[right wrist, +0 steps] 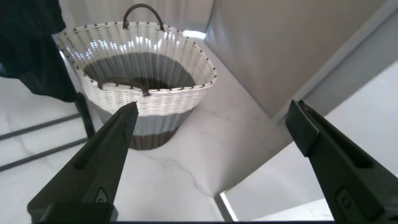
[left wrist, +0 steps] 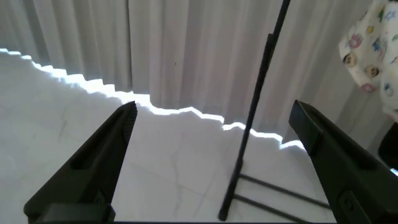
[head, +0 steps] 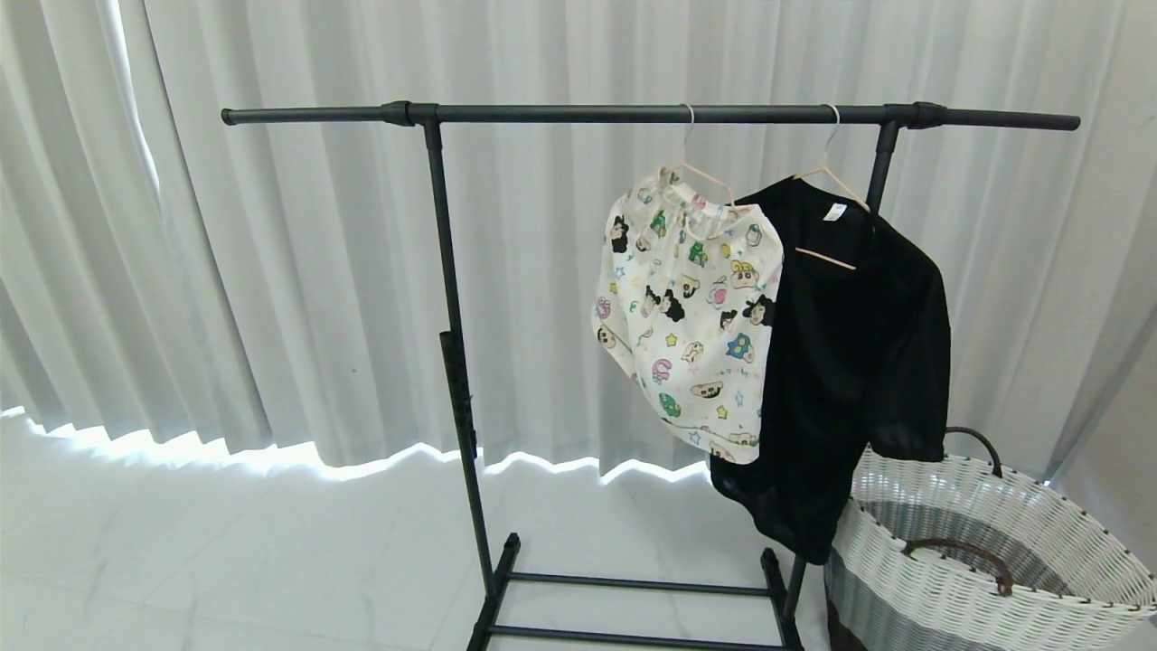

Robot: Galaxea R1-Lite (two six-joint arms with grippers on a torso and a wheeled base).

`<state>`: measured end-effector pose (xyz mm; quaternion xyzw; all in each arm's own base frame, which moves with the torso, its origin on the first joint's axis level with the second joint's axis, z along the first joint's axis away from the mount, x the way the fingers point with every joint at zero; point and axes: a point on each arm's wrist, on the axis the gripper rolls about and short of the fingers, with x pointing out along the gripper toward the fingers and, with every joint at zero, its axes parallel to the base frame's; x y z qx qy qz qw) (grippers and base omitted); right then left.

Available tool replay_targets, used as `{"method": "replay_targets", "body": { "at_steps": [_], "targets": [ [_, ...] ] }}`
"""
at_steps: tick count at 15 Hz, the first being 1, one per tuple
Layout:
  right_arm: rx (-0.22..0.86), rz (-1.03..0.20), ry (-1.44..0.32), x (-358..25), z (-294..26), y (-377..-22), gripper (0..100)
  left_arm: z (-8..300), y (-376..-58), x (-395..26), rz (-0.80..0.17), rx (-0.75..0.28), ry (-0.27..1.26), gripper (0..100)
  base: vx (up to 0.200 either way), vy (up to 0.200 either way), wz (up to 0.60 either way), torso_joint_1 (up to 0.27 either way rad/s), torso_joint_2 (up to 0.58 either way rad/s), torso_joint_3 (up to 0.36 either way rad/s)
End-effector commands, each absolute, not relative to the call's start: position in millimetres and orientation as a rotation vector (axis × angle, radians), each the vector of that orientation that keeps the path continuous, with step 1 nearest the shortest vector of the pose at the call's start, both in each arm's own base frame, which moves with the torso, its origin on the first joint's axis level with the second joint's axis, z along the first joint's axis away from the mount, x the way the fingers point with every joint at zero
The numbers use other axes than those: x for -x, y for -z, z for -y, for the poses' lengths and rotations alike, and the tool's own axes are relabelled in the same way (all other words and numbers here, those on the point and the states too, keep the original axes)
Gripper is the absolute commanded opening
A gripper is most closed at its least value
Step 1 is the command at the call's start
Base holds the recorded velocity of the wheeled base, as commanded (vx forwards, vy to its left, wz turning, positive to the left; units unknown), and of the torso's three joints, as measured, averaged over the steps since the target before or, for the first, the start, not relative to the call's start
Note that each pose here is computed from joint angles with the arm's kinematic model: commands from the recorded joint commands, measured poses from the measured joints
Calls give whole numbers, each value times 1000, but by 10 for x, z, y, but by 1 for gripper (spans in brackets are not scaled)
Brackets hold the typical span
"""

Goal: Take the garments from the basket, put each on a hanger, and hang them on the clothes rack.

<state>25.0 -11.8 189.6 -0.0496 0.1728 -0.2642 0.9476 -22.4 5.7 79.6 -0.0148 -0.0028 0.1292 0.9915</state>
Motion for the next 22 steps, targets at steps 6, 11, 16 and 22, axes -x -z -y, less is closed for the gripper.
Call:
{"method": "replay_targets", "body": {
  "at_steps": [6, 11, 16, 22],
  "targets": [
    [183, -88, 299, 351, 54, -948, 100, 28, -792, 235, 34, -211, 120, 100, 0, 0, 0, 0, 0, 0],
    [81, 61, 113, 221, 14, -840, 100, 0, -756, 228, 1, -9, -8, 100, 0, 0, 0, 0, 0, 0],
    [27, 61, 4, 219, -10, -835, 100, 0, -755, 228, 0, -9, -8, 100, 0, 0, 0, 0, 0, 0],
    [-38, 42, 292, 228, 54, -809, 100, 0, -755, 228, 0, -5, -8, 100, 0, 0, 0, 0, 0, 0]
  ]
}}
